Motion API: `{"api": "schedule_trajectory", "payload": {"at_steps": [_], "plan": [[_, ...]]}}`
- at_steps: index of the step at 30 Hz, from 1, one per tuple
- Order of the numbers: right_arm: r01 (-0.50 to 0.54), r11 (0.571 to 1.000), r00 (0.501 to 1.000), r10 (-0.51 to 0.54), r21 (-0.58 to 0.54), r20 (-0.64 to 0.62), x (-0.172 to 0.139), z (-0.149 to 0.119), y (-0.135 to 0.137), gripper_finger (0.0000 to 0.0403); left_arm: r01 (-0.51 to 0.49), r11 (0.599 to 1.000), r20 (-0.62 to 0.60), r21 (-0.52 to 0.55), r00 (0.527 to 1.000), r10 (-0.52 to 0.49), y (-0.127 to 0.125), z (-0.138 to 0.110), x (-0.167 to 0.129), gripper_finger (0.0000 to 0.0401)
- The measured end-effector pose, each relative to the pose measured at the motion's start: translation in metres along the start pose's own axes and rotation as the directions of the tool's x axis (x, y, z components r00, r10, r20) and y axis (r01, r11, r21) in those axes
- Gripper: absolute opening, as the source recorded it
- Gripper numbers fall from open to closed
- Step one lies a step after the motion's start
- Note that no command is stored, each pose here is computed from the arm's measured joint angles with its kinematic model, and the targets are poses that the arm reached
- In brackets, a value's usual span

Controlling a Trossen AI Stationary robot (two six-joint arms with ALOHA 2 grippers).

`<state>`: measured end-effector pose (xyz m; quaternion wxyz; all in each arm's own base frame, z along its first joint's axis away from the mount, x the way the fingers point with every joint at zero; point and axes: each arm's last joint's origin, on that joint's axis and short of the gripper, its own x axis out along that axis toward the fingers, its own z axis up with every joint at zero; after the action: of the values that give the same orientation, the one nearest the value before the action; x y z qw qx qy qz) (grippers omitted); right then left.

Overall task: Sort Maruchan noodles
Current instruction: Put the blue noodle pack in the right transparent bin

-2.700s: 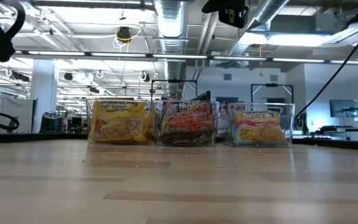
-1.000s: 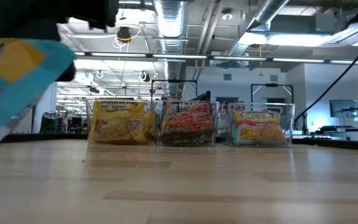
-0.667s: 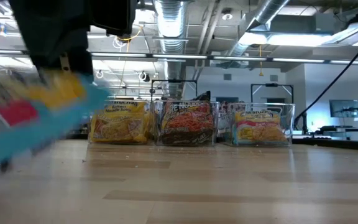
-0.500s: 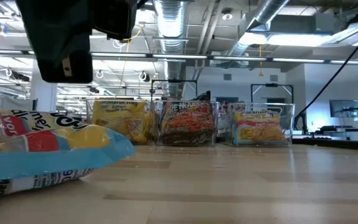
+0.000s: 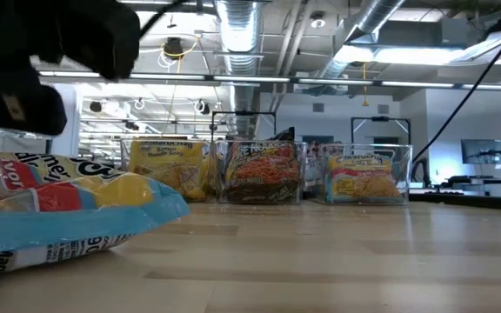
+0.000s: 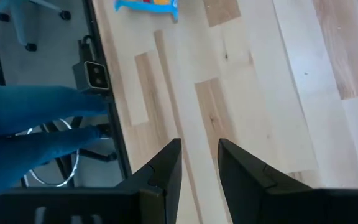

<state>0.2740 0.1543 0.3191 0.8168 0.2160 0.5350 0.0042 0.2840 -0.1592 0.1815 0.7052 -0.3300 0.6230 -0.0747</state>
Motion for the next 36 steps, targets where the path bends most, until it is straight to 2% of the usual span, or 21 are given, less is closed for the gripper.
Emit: {"api": "schedule_trajectory", "payload": {"at_steps": [5,8,16,22,26,30,36], "plan": [[-0.013,1.000,1.000,0.012,0.018,0.010,-0.001,0.003,-0.002,0.0128,-0.005,1.000,-0.051,-0.008,0.999,0.005,0.006,0.003,0.018,0.0000],[-0.022,0.999,0.999,0.022,0.032,0.025,-0.005,0.005,-0.003,0.0128,-0.007,1.000,-0.036,-0.010,0.999,0.007,0.008,0.007,0.022,0.0000],[-0.031,0.999,0.999,0.029,0.040,0.038,-0.005,0.008,-0.003,0.0128,0.032,0.998,0.166,-0.056,0.986,-0.022,0.015,0.038,0.013,0.0000],[-0.032,0.998,0.999,0.029,0.063,0.039,-0.004,0.008,-0.003,0.0128,0.016,0.990,0.279,-0.143,0.960,0.025,0.028,0.056,0.003,0.0000],[-0.032,0.997,0.999,0.029,0.065,0.040,-0.004,0.008,-0.003,0.0128,0.083,0.988,0.363,-0.132,0.931,-0.030,0.030,0.071,-0.004,0.0000],[-0.031,0.997,0.999,0.029,0.065,0.040,-0.004,0.008,-0.003,0.0128,0.188,0.979,0.403,-0.074,0.904,-0.143,0.022,0.077,-0.016,0.0000],[-0.030,0.999,0.999,0.028,0.033,0.040,-0.004,0.008,-0.003,0.0128,0.246,0.969,0.452,-0.012,0.866,-0.215,0.008,0.070,-0.048,0.0000]]}}
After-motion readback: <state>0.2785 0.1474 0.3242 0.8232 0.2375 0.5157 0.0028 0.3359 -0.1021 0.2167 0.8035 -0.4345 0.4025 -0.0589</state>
